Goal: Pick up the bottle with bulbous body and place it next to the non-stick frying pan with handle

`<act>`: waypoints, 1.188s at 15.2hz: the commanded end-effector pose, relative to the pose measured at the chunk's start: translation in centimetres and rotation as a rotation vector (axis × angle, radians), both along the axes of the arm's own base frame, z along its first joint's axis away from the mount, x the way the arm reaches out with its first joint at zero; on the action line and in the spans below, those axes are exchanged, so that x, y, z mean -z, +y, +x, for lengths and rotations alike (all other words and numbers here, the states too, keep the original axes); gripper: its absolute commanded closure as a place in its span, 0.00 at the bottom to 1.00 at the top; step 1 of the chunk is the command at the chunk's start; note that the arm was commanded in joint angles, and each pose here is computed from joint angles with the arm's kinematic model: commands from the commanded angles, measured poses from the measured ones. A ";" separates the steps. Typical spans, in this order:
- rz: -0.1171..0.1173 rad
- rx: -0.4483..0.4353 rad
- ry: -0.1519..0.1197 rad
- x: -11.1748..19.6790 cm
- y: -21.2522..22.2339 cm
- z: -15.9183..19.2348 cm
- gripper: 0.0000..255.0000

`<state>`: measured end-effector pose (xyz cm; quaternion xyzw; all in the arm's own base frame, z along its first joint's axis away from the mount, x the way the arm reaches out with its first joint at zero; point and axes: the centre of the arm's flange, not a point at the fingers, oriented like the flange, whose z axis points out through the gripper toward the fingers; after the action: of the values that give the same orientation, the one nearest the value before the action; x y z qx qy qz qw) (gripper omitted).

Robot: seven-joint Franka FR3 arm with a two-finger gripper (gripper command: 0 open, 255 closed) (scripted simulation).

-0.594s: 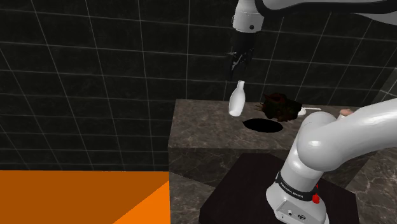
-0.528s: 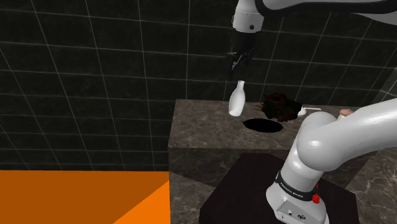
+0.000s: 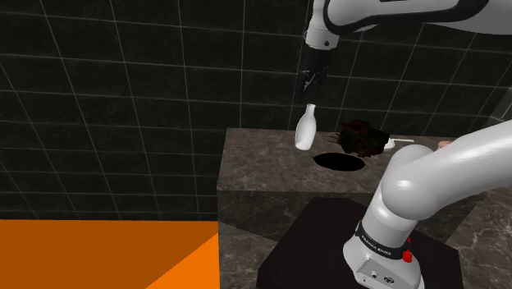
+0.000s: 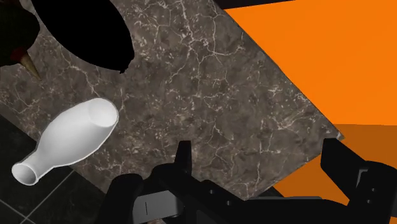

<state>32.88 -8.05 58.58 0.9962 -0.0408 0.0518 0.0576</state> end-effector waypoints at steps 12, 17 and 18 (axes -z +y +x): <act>0.048 0.000 0.005 4.9 -16.5 4.4 0.00; 0.067 0.000 0.007 6.9 -22.8 6.1 0.00; 0.070 0.000 0.007 7.3 -24.1 6.5 0.00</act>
<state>38.78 -30.86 51.88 0.9977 -0.0432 0.0471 0.0233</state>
